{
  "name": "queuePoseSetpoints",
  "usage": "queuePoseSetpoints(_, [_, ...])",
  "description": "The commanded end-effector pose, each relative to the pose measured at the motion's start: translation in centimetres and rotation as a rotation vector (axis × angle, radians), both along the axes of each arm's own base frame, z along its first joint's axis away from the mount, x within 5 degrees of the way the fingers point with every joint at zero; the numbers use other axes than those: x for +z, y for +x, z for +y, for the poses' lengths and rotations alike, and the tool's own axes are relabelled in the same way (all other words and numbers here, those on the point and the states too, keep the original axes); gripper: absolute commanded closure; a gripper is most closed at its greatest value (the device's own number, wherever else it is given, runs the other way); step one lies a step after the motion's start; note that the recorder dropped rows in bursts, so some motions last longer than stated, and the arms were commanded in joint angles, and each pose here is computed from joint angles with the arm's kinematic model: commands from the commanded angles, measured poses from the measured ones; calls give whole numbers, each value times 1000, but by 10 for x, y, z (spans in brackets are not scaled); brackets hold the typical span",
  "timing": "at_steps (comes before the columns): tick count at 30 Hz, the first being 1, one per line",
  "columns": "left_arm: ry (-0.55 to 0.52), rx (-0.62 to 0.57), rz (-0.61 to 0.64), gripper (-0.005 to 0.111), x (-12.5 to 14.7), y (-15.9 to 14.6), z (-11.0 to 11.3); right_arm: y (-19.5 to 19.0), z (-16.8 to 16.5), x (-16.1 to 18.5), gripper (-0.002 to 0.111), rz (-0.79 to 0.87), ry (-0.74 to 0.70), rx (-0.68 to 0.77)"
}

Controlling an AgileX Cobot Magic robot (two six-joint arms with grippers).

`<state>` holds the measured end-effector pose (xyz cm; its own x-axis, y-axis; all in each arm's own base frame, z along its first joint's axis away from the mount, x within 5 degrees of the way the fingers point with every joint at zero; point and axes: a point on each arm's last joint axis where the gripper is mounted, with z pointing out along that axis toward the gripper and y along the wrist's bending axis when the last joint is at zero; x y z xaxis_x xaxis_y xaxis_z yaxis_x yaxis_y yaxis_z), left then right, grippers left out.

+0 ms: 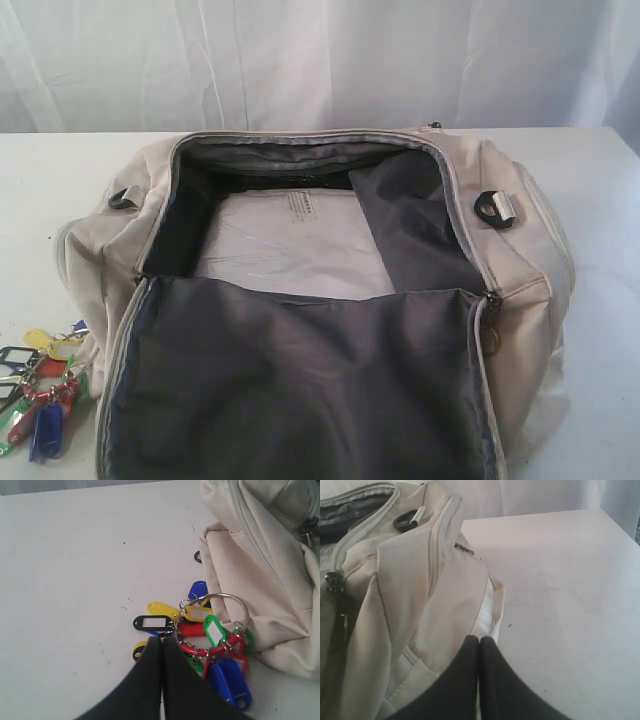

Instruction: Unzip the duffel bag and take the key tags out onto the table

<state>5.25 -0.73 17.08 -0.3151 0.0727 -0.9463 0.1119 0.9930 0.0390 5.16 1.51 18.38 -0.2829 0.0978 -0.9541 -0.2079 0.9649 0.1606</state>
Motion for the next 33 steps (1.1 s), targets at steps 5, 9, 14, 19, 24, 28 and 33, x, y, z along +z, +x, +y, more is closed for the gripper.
queuePoseSetpoints(5, [-18, 5, 0, 107, -1, 0, 0, 0, 0, -2, 108, -6, -47, 19])
queuePoseSetpoints(9, [-18, 5, 0, 107, -1, 0, 0, 0, 0, -2, 108, -19, -100, 33])
queuePoseSetpoints(14, [-18, 5, 0, 107, -1, 0, 0, 0, 0, -2, 108, -31, -135, 42])
queuePoseSetpoints(19, [-18, 5, 0, 107, -1, 0, 0, 0, 0, -2, 108, -31, -135, 42])
queuePoseSetpoints(24, [-18, 5, 0, 107, -1, 0, 0, 0, 0, -2, 108, -31, -135, 42])
queuePoseSetpoints(28, [-16, 6, 0, 107, -1, 0, 0, 0, 0, -1, 108, -37, -133, 41])
queuePoseSetpoints(33, [-10, 4, 13, 107, -3, -1, 0, 0, 0, -1, 108, -37, -133, 41])
